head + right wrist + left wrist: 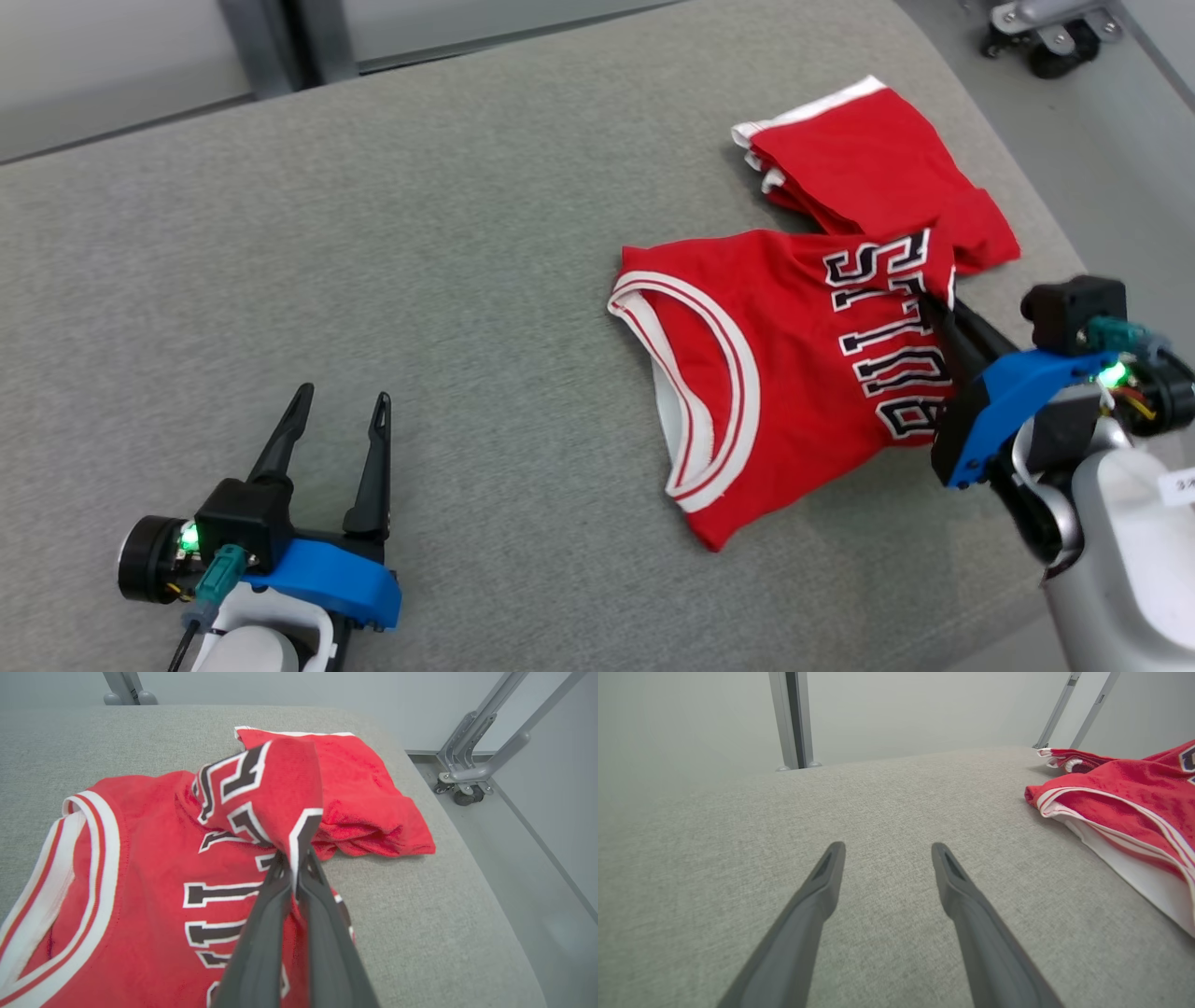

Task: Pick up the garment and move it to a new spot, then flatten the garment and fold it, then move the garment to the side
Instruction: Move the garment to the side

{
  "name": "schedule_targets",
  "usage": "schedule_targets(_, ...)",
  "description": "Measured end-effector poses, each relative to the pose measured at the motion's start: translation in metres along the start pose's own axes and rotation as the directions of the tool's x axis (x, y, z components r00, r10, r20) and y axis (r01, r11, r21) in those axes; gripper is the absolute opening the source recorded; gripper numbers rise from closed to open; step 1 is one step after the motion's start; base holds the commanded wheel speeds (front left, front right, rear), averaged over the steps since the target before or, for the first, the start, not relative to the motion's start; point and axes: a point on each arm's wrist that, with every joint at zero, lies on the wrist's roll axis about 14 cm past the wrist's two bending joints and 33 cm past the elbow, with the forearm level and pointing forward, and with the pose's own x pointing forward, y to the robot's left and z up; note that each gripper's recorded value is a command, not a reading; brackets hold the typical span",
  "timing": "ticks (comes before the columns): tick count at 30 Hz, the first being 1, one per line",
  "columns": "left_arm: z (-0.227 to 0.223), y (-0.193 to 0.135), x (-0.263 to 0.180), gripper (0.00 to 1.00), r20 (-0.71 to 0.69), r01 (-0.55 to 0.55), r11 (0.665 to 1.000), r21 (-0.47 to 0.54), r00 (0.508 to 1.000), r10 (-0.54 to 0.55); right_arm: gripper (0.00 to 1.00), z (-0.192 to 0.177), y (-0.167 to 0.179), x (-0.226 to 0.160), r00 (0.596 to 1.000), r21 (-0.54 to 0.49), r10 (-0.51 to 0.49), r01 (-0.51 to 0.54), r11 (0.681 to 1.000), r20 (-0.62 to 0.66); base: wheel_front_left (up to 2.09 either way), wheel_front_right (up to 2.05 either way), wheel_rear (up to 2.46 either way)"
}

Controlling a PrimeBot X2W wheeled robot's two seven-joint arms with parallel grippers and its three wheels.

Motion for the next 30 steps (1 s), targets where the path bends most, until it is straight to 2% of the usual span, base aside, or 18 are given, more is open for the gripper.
schedule_targets(7, 0.009, 0.015, -0.024, 1.0, 0.031, -0.087, 0.996, -0.017, 0.996, 0.088, 0.0, 0.059, 0.006, 0.015, 0.995, -0.12, 0.069, -0.06, 0.991, 0.067, 0.0, 0.0, 0.0)
schedule_targets(10, 0.009, 0.02, -0.034, 1.0, 0.038, -0.119, 0.992, -0.028, 0.992, 0.12, 0.0, 0.079, -0.009, 0.02, 0.996, -0.182, 0.044, -0.031, 0.983, 0.071, 0.0, 0.0, 0.0)
schedule_targets(15, 0.005, 0.035, -0.05, 1.0, 0.036, -0.186, 0.981, -0.047, 0.982, 0.188, 0.0, 0.102, -0.022, 0.034, 0.997, -0.168, 0.018, -0.005, 0.986, 0.074, 0.0, 0.0, 0.0)
schedule_targets(21, -0.001, 0.052, -0.061, 1.0, 0.03, -0.244, 0.968, -0.056, 0.969, 0.246, 0.0, 0.114, -0.053, 0.05, 0.995, -0.16, -0.067, 0.077, 0.984, 0.069, 0.0, 0.0, 0.0)
schedule_targets(29, -0.01, 0.067, -0.072, 1.0, 0.009, -0.293, 0.954, -0.064, 0.956, 0.294, 0.0, 0.096, -0.084, 0.066, 0.983, -0.069, -0.18, 0.183, 0.981, 0.041, 0.0, 0.0, 0.0)
schedule_targets(30, -0.01, 0.068, -0.072, 1.0, 0.009, -0.295, 0.953, -0.064, 0.955, 0.296, 0.05, 0.094, -0.09, 0.066, 0.979, -0.07, -0.201, 0.204, 0.977, 0.044, 0.0, 0.0, 0.0)
